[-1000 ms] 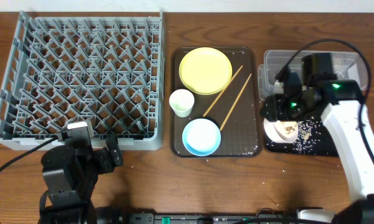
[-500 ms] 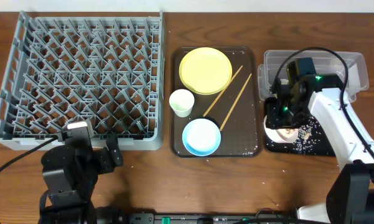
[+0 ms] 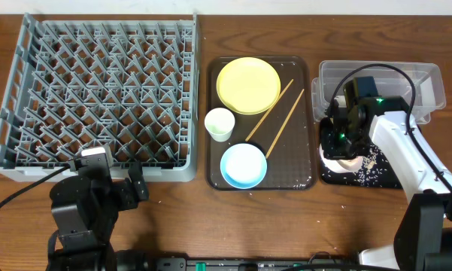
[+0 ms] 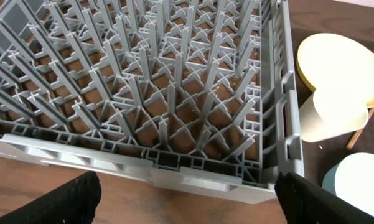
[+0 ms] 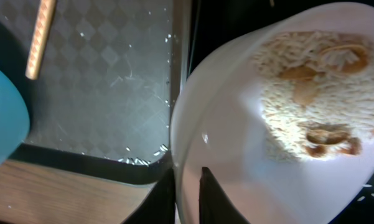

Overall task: Sort waste into correct bins and load items into the dishwasher
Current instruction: 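Shake the inverted pink bowl over the black tray to empty it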

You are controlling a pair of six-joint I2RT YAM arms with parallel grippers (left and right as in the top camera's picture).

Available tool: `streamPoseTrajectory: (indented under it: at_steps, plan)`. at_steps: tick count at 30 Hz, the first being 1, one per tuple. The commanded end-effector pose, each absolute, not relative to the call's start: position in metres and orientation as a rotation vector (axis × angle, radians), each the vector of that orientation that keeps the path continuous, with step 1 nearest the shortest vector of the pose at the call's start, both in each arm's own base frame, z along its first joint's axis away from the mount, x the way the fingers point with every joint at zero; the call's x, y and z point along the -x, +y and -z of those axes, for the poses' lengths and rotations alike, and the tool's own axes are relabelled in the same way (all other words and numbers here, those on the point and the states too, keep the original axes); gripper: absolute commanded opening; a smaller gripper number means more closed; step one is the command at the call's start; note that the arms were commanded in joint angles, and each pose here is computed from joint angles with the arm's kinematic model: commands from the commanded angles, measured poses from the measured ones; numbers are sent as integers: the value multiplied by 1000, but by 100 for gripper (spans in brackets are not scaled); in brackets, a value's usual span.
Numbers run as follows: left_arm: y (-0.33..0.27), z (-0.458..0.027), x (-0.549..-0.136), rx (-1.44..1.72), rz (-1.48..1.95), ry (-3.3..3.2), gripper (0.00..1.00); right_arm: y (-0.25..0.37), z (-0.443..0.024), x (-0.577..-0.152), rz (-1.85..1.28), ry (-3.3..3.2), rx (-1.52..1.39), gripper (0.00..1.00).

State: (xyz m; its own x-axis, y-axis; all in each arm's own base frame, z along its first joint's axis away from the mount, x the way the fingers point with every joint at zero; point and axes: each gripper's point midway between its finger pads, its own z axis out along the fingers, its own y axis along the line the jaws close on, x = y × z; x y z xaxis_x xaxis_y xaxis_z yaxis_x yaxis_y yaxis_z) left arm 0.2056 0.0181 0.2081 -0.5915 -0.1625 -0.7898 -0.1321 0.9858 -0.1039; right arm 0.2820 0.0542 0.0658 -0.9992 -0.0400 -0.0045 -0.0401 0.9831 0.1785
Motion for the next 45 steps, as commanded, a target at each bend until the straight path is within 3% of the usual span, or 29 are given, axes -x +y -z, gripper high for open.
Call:
streamPoseTrajectory:
  at_steps: [1, 8, 20, 27, 45]
  plan:
    - [17, -216, -206, 192, 42, 2194, 93, 56, -61, -280, -272, 3143, 58, 1]
    - [17, -216, -206, 192, 41, 2194, 93, 67, -73, -284, -383, 3106, 53, 1]
    - [17, -216, -206, 192, 42, 2194, 93, 68, -166, -295, -765, 2804, 68, 1]
    - [17, -216, -206, 192, 42, 2194, 93, 42, -198, -300, -1071, 2500, 110, 1]
    - [17, -216, -206, 192, 42, 2194, 93, -22, -170, -297, -1470, 1917, -245, 1]
